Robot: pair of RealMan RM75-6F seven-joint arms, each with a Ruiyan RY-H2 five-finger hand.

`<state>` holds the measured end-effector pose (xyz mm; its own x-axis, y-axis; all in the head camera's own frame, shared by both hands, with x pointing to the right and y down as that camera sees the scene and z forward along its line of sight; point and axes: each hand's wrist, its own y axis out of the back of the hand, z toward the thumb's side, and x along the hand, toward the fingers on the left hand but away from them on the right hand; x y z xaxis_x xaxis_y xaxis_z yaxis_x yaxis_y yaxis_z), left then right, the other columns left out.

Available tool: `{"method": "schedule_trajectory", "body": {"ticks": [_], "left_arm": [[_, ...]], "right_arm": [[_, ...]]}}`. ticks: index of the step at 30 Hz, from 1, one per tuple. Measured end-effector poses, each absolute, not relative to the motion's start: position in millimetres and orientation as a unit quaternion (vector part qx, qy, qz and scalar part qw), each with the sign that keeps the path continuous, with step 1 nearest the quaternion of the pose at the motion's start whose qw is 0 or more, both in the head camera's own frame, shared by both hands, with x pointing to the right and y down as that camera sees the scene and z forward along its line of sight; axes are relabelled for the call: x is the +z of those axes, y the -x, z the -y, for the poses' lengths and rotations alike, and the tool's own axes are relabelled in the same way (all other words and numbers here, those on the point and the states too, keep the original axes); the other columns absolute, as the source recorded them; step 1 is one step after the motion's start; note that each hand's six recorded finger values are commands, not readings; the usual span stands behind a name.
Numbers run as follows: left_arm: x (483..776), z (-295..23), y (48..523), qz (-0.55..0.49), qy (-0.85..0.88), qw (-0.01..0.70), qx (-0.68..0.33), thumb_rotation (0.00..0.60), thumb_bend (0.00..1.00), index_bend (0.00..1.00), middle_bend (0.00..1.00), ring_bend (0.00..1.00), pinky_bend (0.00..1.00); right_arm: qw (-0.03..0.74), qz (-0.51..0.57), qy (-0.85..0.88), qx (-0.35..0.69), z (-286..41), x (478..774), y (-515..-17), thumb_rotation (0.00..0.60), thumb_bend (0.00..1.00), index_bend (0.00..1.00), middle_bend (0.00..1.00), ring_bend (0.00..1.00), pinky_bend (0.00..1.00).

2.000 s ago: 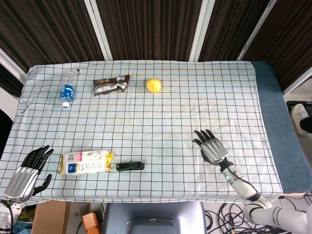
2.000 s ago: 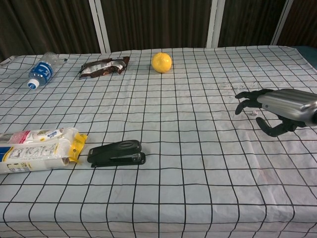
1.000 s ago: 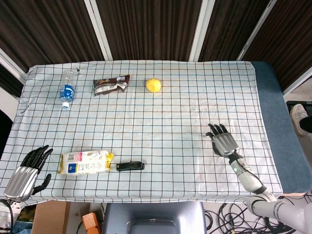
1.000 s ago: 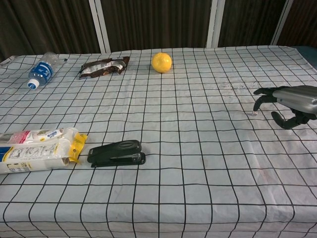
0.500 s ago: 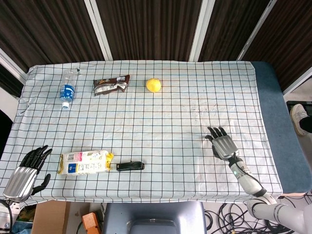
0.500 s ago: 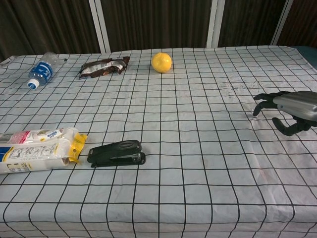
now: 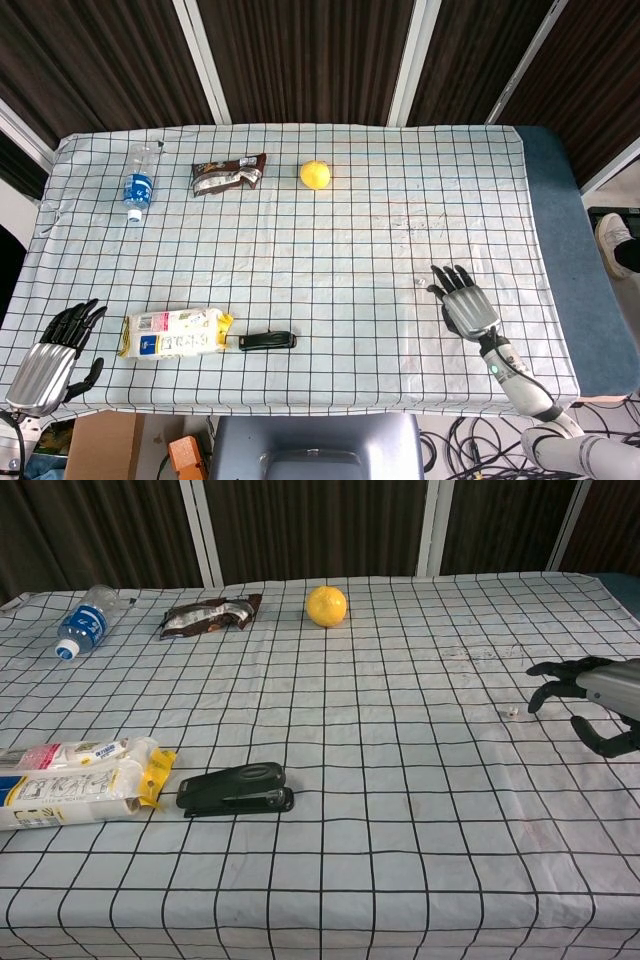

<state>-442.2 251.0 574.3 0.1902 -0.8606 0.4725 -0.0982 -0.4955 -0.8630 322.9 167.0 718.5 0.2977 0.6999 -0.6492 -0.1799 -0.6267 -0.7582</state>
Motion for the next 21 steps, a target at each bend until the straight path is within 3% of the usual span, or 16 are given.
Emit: {"method": "schedule_trajectory", "body": {"ticks": [5,15,21], "left_arm": [[572,-251,444,-0.355,0.68,0.36,-0.531,0.6,0.46,0.0,0.0,0.0,0.1],[577,-255,440,-0.345,0.679,0.363,-0.537,0.6,0.46,0.0,0.0,0.0,0.1],[575,-255,440,-0.347,0.674,0.368,-0.538,0.6,0.46,0.0,0.0,0.0,0.1]], "right_arm": [[0.411,0.216,0.697,0.547,-172,692,-330,0.6,0.71,0.02,0.0,0.0,0.0],[0.419,0.331,0.636,0.558,-245,570,-388,0.6,0.67,0.0,0.0,0.0,0.0],[0.415,0.324,0.633,0.568,-249,566,-394,0.6,0.67,0.0,0.0,0.0,0.0]]}}
